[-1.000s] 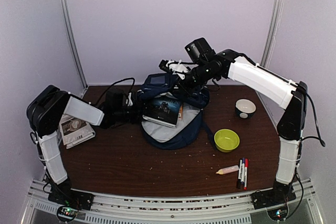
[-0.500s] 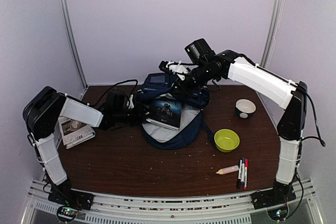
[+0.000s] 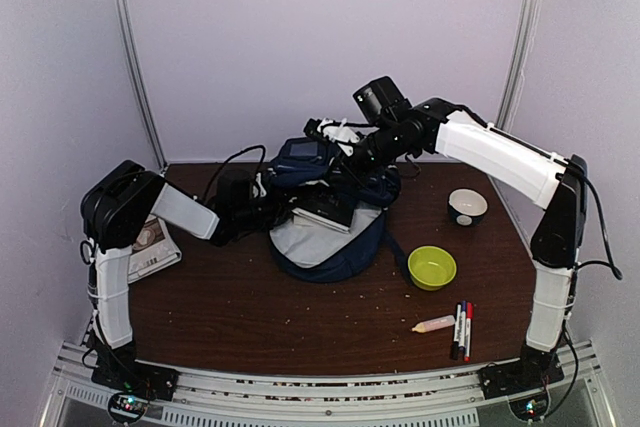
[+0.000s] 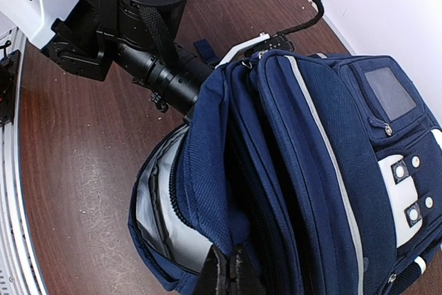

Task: Pack the student bag
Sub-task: Place the book in the largest pocket of the bag.

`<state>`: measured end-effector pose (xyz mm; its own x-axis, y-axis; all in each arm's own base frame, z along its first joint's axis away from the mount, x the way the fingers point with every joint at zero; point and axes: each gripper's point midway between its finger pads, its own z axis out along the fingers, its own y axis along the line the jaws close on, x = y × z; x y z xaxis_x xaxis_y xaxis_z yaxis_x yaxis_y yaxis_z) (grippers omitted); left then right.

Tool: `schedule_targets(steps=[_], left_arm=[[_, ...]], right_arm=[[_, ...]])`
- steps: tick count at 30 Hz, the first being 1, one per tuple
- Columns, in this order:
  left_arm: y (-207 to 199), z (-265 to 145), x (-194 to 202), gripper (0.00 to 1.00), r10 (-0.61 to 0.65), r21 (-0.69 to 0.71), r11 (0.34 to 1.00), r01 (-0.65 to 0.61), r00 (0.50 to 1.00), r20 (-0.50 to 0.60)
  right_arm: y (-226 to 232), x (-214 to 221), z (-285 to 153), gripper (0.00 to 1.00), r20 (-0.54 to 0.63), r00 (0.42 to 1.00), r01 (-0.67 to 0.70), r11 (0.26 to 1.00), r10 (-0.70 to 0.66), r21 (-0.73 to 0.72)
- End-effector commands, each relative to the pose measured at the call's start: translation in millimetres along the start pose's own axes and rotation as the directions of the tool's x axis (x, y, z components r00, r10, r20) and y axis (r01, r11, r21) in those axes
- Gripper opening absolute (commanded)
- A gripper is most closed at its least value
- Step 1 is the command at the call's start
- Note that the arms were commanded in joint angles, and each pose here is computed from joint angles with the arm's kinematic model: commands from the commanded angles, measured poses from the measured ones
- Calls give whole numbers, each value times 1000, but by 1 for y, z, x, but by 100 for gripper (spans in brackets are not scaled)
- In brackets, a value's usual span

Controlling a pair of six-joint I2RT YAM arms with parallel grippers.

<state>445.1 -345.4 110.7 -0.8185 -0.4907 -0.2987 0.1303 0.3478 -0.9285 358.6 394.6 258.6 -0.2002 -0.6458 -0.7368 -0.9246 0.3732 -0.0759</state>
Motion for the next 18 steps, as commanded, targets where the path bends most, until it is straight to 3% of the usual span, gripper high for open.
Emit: schedule_targets(steps=[1,7,13,18], left_arm=[[-63,-11,-59,11,33,207,975,-86,969,244],[-50,-25,-62,14,-18,212,976,-57,943,333],[-32,-27,-42,50,-30,141,990,-12,957,288],[-44,-32,-36,59,25,97,994,-51,966,257]], right_arm=[[7,-31,-29,0,111,994,20,1000,-20,3],[8,-32,-30,0,113,993,22,1000,-23,4],[7,-29,-28,0,104,994,24,1000,-25,9],[9,-28,-24,0,103,995,17,1000,-16,-8]])
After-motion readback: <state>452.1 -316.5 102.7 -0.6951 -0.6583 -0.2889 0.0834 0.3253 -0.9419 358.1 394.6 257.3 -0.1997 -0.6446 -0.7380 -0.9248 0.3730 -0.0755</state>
